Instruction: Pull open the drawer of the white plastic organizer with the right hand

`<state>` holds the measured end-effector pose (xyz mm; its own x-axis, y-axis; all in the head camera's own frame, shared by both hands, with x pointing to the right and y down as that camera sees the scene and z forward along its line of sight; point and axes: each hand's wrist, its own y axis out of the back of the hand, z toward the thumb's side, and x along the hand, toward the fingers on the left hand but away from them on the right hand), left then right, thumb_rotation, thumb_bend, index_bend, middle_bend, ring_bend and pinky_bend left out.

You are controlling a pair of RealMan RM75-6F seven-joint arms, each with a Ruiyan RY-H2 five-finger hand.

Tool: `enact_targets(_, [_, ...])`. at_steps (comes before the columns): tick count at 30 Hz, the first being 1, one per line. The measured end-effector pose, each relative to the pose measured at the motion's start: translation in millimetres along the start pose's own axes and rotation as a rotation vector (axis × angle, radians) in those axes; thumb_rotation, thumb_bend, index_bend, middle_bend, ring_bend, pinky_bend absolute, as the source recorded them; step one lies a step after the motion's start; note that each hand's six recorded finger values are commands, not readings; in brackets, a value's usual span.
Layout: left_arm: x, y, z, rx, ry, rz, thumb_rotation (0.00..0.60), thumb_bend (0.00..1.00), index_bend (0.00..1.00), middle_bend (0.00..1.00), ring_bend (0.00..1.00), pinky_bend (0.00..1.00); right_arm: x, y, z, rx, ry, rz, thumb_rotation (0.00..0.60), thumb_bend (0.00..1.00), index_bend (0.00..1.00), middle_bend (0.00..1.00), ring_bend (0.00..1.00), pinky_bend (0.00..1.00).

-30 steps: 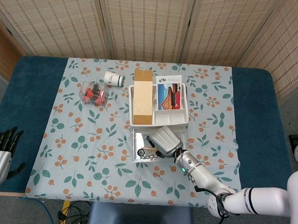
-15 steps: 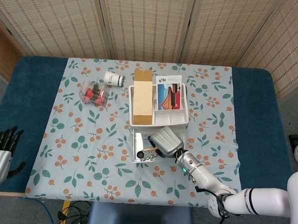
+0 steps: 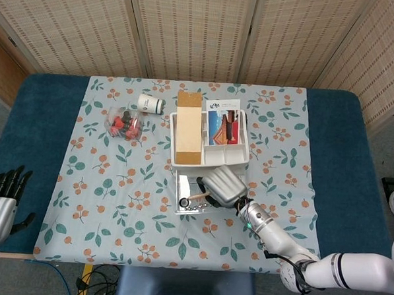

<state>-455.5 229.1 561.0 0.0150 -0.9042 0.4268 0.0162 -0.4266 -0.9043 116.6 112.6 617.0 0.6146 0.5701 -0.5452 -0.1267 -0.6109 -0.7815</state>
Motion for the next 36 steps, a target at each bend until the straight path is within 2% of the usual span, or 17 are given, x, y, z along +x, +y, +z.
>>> enact_targets(9, [3,0,3,-0.001,-0.011,-0.001,0.600,0.22,0.02,0.00,0.00,0.07,29,20,-19,-0.044,-0.054,-0.103,0.600,0.50,0.55,1.00,1.00,1.00])
enact_targets(12, [4,-1,3,-0.001,-0.012,-0.002,0.600,0.22,0.02,0.00,0.00,0.07,47,25,-39,-0.066,-0.113,-0.136,0.600,0.50,0.55,1.00,1.00,1.00])
enact_targets(18, [6,-1,6,0.002,-0.018,-0.003,0.600,0.22,0.02,0.00,0.00,0.07,96,24,-96,-0.101,-0.283,-0.165,0.600,0.51,0.55,1.00,1.00,1.00])
enact_targets(22, [8,-1,13,0.003,-0.033,-0.001,0.600,0.22,0.02,0.00,0.00,0.07,125,10,-130,-0.124,-0.386,-0.150,0.600,0.50,0.55,1.00,1.00,1.00])
enact_targets(25, [10,-1,20,0.001,-0.050,-0.002,0.600,0.22,0.02,0.00,0.00,0.07,133,-1,-144,-0.122,-0.423,-0.134,0.600,0.50,0.55,1.00,1.00,1.00])
enact_targets(30, [11,1,27,0.002,-0.065,0.003,0.600,0.22,0.02,0.00,0.00,0.07,132,-30,-150,-0.129,-0.426,-0.084,0.600,0.51,0.55,1.00,1.00,1.00])
enact_targets(36, [12,1,30,0.005,-0.069,-0.001,0.600,0.22,0.02,0.00,0.00,0.07,118,-67,-140,-0.144,-0.390,-0.036,0.600,0.51,0.55,1.00,1.00,1.00])
